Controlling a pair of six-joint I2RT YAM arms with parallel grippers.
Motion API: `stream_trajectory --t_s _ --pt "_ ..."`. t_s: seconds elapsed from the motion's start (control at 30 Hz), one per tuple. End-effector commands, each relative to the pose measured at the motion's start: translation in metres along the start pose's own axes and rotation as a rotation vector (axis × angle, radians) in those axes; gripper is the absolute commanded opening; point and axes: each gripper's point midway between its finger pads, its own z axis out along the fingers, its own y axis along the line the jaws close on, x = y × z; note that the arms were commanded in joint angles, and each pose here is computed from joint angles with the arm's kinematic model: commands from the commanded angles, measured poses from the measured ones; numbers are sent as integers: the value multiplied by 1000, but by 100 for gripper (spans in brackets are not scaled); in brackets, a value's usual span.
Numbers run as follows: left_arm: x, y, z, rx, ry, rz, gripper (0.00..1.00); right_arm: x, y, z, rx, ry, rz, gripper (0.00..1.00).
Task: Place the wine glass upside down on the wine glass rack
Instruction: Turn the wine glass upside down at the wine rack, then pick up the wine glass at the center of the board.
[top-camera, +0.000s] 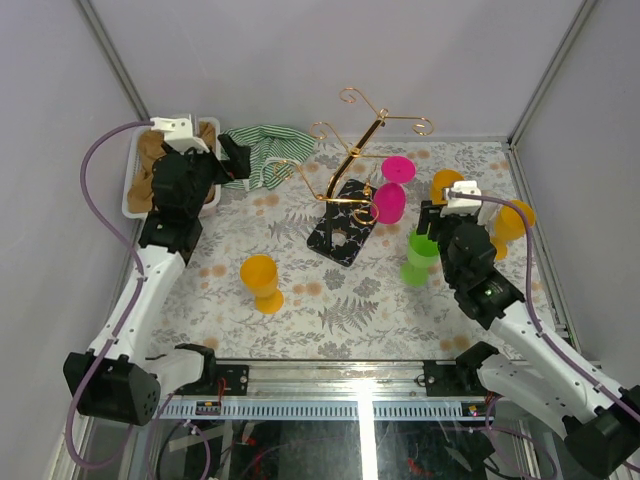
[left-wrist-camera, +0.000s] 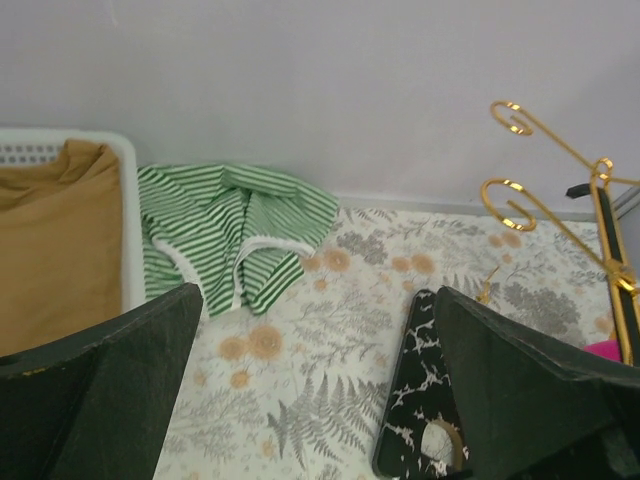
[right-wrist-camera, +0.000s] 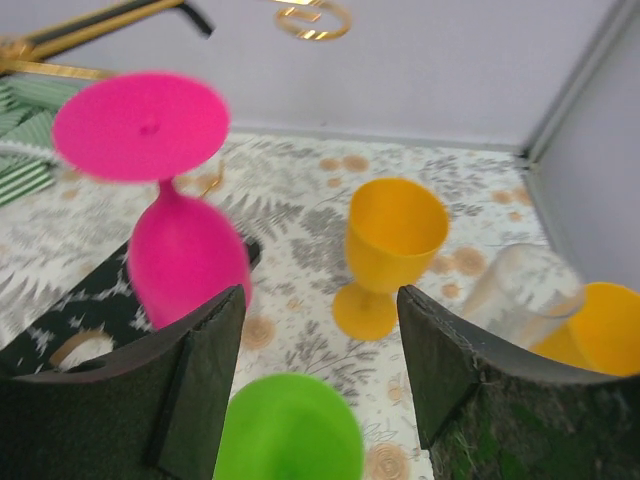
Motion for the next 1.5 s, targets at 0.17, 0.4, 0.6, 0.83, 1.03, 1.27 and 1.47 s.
stream_trajectory --t_s 0.17,0.4,0.6,0.83,1.03,1.27,1.47 --pt "37 33 -29 -209 231 -19 100 -85 -56 -1 330 -121 -31 73" --pt "59 41 -58 -279 375 -40 100 -107 -46 12 308 -136 -22 78" --pt "82 31 -86 -254 502 -98 100 -116 -37 20 271 -143 -9 79" --pt "127 19 -128 -244 753 -147 100 -130 -35 26 276 -158 -47 81" --pt "154 4 -158 -217 853 -185 100 -133 -35 27 276 -165 -47 82" --pt "184 -3 -186 -215 956 -198 100 -133 -34 29 279 -164 -61 83" --pt "206 -1 -187 -228 999 -204 89 -128 -32 32 274 -154 -62 84"
